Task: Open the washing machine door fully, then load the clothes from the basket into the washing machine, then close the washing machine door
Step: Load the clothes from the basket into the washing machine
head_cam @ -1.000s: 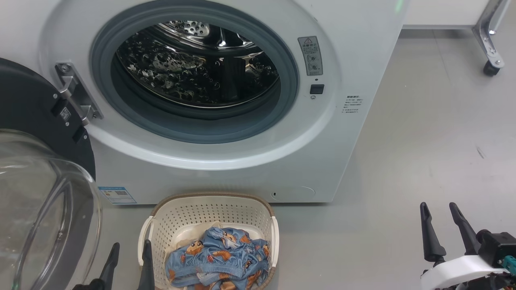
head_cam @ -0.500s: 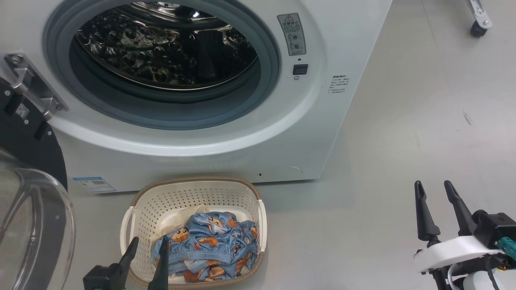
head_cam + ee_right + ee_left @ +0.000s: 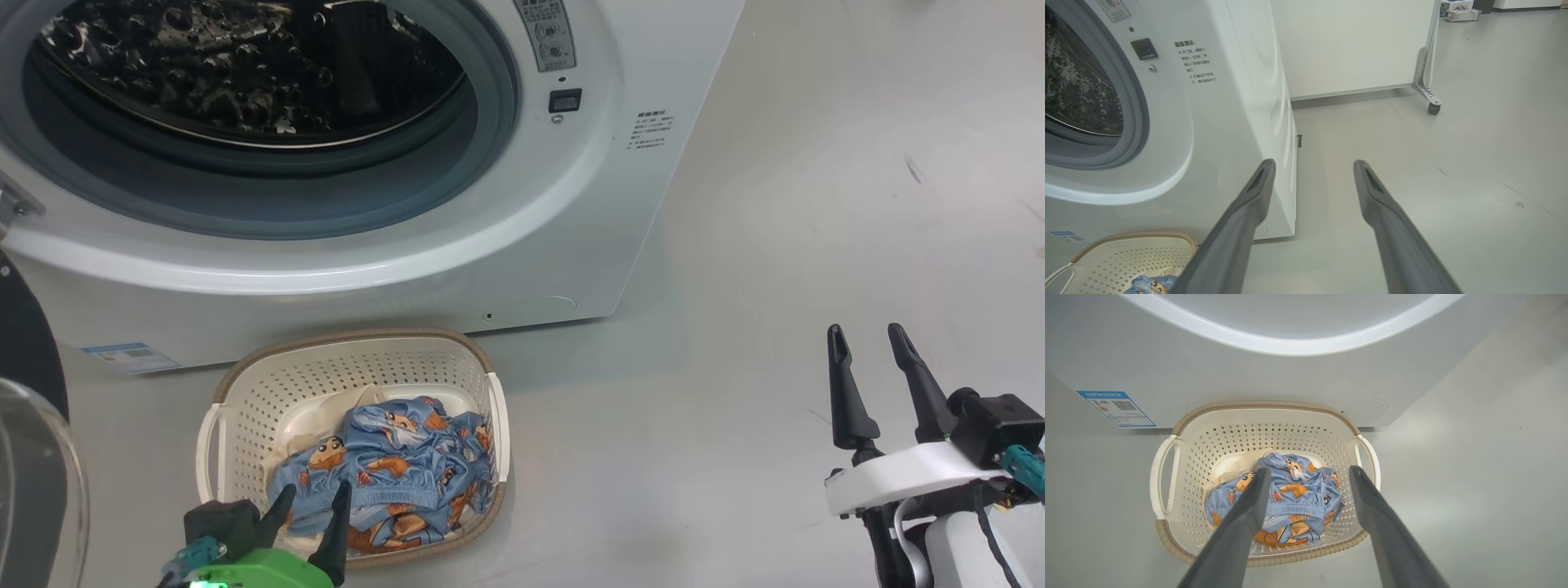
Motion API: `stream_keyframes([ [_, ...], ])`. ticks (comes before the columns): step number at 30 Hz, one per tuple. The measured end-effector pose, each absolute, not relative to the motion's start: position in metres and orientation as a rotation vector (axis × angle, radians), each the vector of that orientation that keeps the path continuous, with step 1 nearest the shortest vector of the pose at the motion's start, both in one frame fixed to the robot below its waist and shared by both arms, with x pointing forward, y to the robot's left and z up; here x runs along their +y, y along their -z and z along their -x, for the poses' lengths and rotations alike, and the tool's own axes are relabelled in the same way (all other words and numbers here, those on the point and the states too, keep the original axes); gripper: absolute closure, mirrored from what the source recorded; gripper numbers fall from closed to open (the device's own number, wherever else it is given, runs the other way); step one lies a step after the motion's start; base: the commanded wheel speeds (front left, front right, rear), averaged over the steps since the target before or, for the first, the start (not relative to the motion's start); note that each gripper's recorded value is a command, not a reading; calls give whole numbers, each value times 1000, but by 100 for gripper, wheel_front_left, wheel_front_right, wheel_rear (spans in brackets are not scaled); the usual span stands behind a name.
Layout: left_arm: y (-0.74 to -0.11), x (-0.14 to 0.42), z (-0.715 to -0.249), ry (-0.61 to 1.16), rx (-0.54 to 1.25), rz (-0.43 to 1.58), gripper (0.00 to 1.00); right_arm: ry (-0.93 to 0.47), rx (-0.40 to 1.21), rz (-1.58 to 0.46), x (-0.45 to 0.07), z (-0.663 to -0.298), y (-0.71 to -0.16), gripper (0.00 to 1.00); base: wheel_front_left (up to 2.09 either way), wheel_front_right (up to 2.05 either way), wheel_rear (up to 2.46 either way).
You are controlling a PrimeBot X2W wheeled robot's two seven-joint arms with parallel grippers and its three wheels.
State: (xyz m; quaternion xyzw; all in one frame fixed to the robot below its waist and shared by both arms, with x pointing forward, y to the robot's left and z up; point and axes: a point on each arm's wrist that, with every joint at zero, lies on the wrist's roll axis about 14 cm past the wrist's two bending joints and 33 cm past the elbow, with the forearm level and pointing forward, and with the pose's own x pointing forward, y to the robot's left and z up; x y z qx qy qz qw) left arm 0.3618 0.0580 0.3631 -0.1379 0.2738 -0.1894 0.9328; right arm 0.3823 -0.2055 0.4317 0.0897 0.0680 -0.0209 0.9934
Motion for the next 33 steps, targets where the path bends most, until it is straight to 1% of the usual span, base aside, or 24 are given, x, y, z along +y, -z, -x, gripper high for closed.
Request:
stream_keyframes([
  [10,-313,44,-355,433,797,301,0,64,154,-171,-213,-391,-423,0,0,0,0],
  [14,-299,35,-357,463,861,296,0,71,167,-165,-215,-394,-418,0,0,0,0],
  [18,-285,32,-363,470,914,298,0,78,175,-158,-218,-400,-413,0,0,0,0],
  [23,-265,44,-376,444,965,281,0,70,176,-143,-218,-412,-409,0,0,0,0],
  [33,-233,43,-398,439,1017,289,0,89,212,-121,-227,-425,-390,0,0,0,0],
])
